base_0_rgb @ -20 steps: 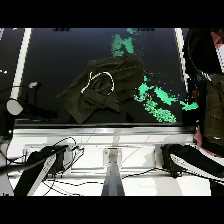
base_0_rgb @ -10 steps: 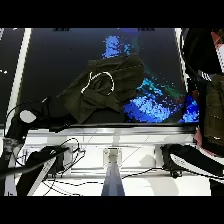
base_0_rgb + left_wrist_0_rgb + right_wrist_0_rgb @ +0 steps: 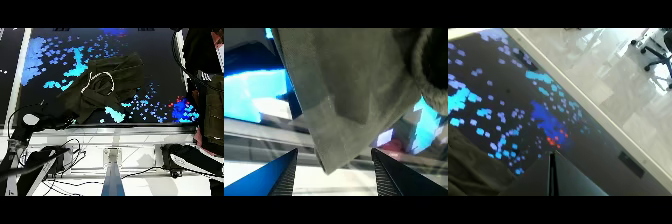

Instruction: Fold the clothes and pants, and hang the long-sleeved shirts on hangers.

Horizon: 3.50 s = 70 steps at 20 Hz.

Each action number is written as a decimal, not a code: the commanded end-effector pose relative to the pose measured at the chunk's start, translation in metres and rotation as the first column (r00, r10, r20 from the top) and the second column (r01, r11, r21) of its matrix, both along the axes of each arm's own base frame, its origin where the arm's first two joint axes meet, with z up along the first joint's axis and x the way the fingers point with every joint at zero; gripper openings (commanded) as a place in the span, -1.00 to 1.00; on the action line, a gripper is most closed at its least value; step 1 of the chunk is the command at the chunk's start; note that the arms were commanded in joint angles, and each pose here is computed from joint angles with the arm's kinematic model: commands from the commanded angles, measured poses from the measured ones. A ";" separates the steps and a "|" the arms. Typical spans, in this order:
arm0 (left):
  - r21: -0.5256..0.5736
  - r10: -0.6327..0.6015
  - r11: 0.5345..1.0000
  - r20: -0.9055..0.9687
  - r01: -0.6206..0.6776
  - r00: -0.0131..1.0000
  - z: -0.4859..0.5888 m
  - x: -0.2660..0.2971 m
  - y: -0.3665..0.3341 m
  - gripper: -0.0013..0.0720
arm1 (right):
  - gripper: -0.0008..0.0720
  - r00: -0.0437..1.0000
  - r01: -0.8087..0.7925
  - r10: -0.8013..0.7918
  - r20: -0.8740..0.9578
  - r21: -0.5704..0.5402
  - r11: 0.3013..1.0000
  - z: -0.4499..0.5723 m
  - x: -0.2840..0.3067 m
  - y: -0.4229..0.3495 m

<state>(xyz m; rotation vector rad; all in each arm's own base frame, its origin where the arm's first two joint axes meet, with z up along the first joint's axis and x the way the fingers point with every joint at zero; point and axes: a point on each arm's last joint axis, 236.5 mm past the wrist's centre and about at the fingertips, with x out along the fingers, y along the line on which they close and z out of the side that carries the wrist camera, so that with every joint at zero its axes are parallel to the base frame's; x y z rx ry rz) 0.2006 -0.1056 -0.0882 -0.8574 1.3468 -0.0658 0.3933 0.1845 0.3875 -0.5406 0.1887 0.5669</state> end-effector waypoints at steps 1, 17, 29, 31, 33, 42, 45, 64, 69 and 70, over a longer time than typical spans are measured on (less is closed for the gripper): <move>-0.012 0.037 0.999 -0.045 -0.037 0.998 -0.014 0.000 0.000 0.39 | -0.92 1.000 -0.021 0.021 0.008 0.035 0.999 0.005 -0.001 0.007; -0.089 -0.136 0.983 0.232 0.161 0.963 0.000 0.058 -0.027 -0.91 | -0.91 0.537 -0.310 0.314 -0.783 0.163 0.937 -0.260 -0.066 0.113; 0.274 -0.561 0.795 -0.006 0.541 0.827 0.022 0.036 0.067 -0.91 | -0.05 0.574 -0.524 0.362 -0.735 0.011 0.851 -0.414 -0.124 0.276; 0.266 -0.529 0.817 -0.005 0.511 0.849 0.025 0.037 0.076 -0.91 | -0.05 0.649 -0.551 0.410 -0.640 -0.024 0.834 -0.408 -0.114 0.293; 0.262 -0.516 0.826 -0.008 0.500 0.857 0.026 0.035 0.080 -0.91 | -0.03 0.678 -0.550 0.421 -0.602 -0.035 0.835 -0.414 -0.110 0.304; 0.263 -0.517 0.825 -0.006 0.500 0.856 0.027 0.036 0.080 -0.91 | 0.16 0.710 -0.587 0.496 -0.499 -0.030 0.809 -0.432 -0.118 0.358; 0.263 -0.517 0.825 -0.006 0.500 0.856 0.027 0.036 0.080 -0.91 | 0.12 0.707 -0.595 0.497 -0.503 -0.043 0.802 -0.444 -0.116 0.361; 0.216 -0.477 0.864 0.066 0.454 0.876 0.035 0.048 0.064 -0.91 | -0.69 0.687 -0.570 0.429 -0.587 -0.068 0.819 -0.413 -0.069 0.331; 0.241 -0.465 0.868 0.083 0.435 0.881 0.035 0.055 0.068 -0.90 | -0.06 0.634 -0.617 0.431 -0.642 -0.085 0.782 -0.423 -0.086 0.322; 0.241 -0.465 0.868 0.083 0.435 0.881 0.035 0.055 0.068 -0.90 | -0.04 0.629 -0.644 0.452 -0.633 -0.097 0.759 -0.425 -0.090 0.325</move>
